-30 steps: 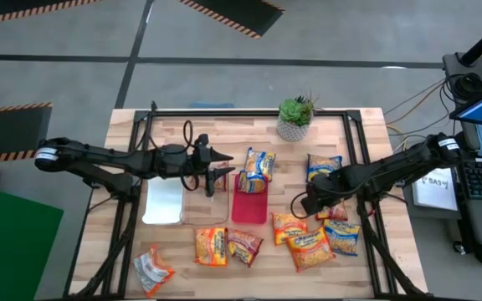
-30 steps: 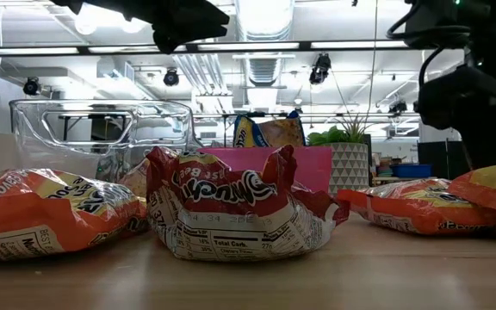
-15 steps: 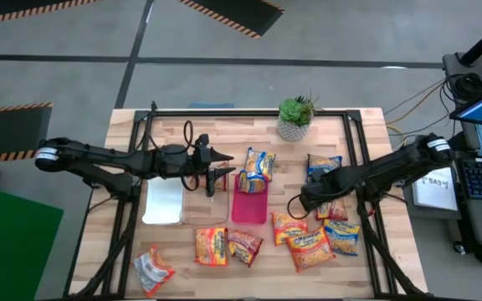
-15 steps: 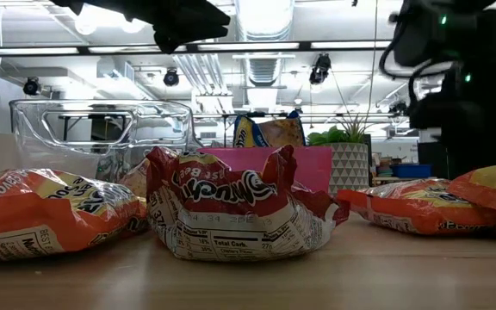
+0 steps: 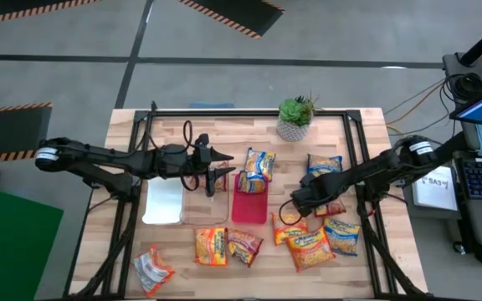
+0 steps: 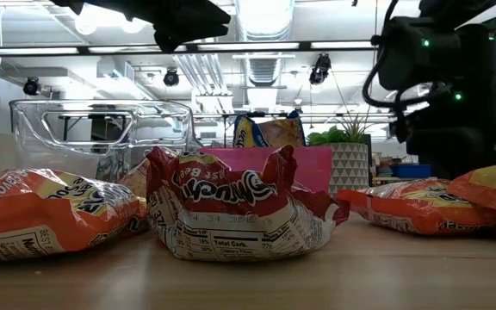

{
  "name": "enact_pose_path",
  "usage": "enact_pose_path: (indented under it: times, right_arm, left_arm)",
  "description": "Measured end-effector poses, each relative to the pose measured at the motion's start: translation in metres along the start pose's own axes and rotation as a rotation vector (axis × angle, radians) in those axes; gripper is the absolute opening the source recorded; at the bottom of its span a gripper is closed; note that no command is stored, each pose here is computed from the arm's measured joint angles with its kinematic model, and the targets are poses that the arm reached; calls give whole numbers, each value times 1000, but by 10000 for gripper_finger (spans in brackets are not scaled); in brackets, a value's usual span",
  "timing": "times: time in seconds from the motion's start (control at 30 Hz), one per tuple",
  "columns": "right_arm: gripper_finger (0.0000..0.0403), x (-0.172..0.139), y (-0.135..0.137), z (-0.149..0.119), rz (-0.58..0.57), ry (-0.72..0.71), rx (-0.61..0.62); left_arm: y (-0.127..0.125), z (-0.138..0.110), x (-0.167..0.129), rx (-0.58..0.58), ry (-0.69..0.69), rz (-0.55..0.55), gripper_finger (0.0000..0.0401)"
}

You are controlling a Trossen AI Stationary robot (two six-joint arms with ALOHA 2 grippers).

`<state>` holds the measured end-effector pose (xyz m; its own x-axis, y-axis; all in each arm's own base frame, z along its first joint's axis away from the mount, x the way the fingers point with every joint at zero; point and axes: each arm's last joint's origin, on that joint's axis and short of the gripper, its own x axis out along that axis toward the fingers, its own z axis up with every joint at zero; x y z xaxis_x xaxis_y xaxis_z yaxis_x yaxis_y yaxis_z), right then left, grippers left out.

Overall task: Sort Maruchan noodles
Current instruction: Put the red noodle pack into the transparent bin

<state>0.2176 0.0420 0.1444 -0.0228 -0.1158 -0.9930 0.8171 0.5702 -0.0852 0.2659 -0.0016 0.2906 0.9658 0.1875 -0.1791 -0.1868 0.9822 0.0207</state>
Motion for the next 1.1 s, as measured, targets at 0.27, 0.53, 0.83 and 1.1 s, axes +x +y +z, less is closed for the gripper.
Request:
enact_pose_path:
  times: [0.27, 0.53, 0.83, 1.1]
  right_arm:
    - [16, -27, -5, 1, 116, -76, -83]
    - [14, -70, -21, 1, 306, -344, -166]
    - [13, -100, -32, 4, 610, -739, -185]
    - [13, -126, -25, 11, 930, -1196, -183]
  left_arm:
    - [0, 2, 0, -12, -20, 0, 137]
    - [0, 5, 0, -24, -46, -7, 137]
    - [-1, 11, -1, -48, -113, -30, 137]
    - [-4, 20, -3, -13, -203, -38, 150]
